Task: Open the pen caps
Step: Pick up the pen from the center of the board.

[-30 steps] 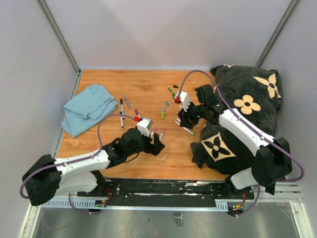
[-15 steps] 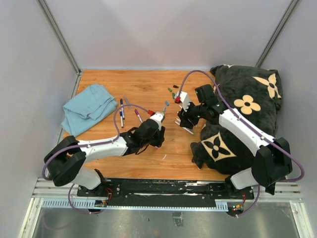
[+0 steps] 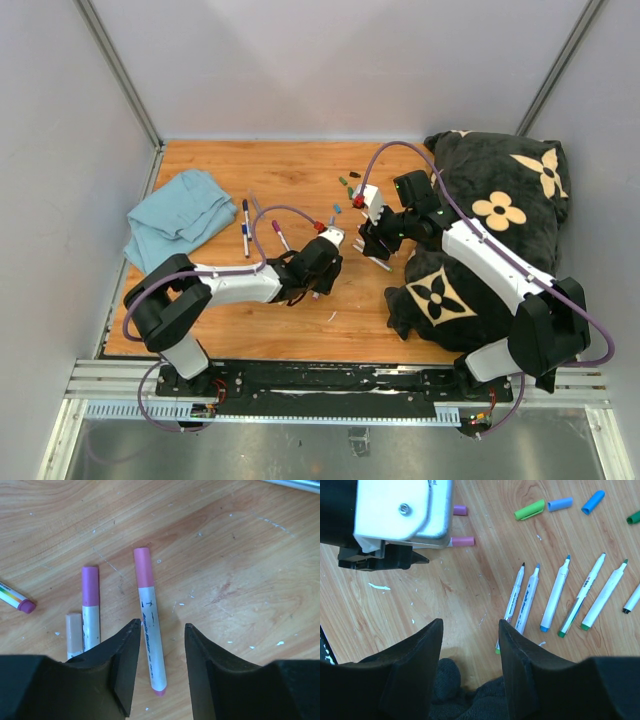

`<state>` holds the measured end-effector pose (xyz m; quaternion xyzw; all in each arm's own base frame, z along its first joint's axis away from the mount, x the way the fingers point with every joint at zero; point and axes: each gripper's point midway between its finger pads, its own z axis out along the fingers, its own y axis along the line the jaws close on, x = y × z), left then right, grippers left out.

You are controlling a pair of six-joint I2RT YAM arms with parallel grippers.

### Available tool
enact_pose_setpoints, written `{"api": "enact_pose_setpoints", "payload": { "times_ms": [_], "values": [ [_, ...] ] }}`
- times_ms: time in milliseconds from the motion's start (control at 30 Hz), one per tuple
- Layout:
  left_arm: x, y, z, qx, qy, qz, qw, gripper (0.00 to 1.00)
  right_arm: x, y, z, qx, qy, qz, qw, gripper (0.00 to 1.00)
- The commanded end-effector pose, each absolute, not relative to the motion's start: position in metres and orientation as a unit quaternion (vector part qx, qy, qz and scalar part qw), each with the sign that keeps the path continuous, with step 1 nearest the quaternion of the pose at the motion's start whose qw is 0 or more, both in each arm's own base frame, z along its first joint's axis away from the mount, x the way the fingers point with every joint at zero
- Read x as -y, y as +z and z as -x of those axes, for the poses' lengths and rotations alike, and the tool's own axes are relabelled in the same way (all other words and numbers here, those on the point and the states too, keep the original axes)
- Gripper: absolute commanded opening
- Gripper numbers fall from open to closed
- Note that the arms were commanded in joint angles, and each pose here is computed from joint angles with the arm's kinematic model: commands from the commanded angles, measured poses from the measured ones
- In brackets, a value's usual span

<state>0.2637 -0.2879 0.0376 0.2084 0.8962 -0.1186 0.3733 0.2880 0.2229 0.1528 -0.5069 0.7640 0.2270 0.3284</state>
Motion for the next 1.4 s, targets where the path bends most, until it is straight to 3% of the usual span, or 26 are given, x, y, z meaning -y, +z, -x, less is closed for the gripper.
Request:
{"api": "enact_pose_setpoints", "payload": {
  "times_ms": [0,533,933,1367],
  "values": [
    [0.290,0.038,-0.271,-0.895,-0.099,-0.211,0.381,0.44,-0.214,0.157,-0.286,-0.764,0.230,0.504,0.331,0.50],
    [0.286,0.021,-0.264,-0.904,-0.090,-0.219,0.356,0.35,-0.214,0.158,-0.285,-0.762,0.234,0.504,0.332,0.50],
    [0.283,0.010,-0.260,-0.911,-0.084,-0.219,0.339,0.40,-0.216,0.161,-0.284,-0.760,0.239,0.504,0.334,0.50],
    [0.283,0.011,-0.258,-0.911,-0.093,-0.220,0.337,0.14,-0.217,0.161,-0.283,-0.759,0.245,0.502,0.334,0.50]
  ]
}}
